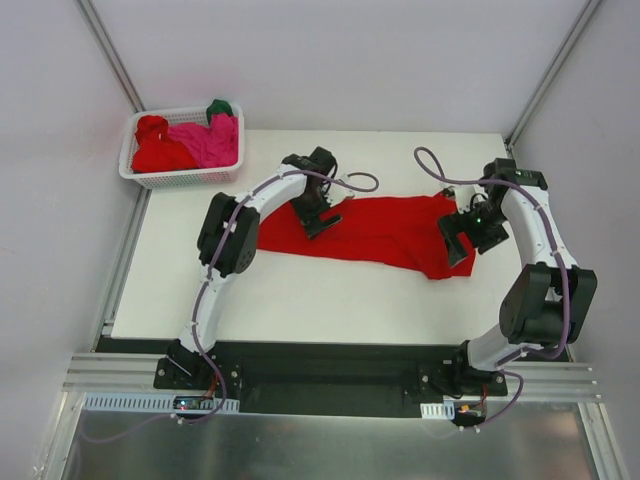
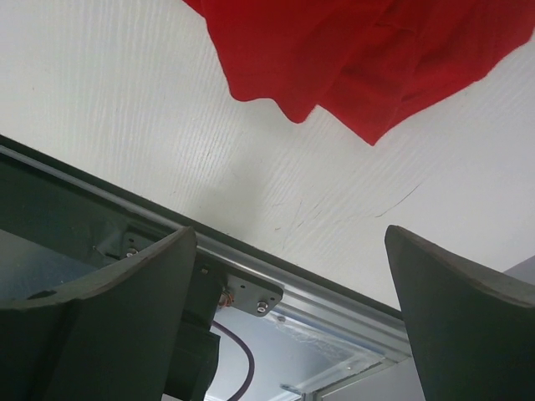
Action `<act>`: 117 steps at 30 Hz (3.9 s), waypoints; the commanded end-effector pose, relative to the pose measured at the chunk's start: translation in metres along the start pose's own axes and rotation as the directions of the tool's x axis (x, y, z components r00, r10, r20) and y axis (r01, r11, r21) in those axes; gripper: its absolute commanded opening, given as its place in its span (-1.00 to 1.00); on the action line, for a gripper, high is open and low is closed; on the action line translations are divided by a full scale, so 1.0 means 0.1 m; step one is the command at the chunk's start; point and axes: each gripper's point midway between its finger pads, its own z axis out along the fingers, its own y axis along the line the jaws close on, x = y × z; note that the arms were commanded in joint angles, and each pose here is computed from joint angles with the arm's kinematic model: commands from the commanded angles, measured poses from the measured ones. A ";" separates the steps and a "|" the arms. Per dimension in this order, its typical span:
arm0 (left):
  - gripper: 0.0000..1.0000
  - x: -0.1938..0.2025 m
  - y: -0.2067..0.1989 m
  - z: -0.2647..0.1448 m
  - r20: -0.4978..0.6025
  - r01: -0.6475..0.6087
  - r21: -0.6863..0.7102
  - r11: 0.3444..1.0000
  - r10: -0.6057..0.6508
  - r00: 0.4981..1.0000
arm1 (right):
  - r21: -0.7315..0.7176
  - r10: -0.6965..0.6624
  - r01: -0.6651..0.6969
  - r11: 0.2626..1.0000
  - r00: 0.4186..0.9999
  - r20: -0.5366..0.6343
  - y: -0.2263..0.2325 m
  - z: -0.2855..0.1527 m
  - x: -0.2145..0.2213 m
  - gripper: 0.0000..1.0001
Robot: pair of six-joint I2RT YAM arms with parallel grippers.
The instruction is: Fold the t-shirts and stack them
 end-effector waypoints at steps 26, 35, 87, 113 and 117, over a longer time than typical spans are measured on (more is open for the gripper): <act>0.99 0.60 0.23 -1.15 -0.041 0.099 -0.107 0.989 -0.104 0.994 | -0.295 -0.147 0.124 0.947 0.988 -0.055 0.41 0.58 -0.66 0.93; 0.99 0.89 0.17 -1.21 -0.119 0.080 -0.138 0.987 -0.097 0.988 | -0.383 -0.148 0.126 0.915 0.989 -0.026 0.56 0.78 -0.84 0.97; 0.99 0.89 0.26 -1.24 -0.157 0.055 -0.186 0.981 -0.085 0.984 | -0.133 -0.191 0.189 0.973 0.982 -0.004 0.18 0.61 -1.17 -0.98; 0.99 0.87 0.26 -1.29 -0.152 0.041 -0.199 0.979 -0.073 0.986 | 0.039 -0.259 0.261 0.965 0.964 -0.055 -0.19 0.60 -1.23 -0.98; 0.99 0.88 0.26 -1.29 -0.153 0.043 -0.201 0.979 -0.074 0.985 | 0.015 -0.258 0.261 0.965 0.960 -0.106 -0.18 0.73 -1.06 -0.98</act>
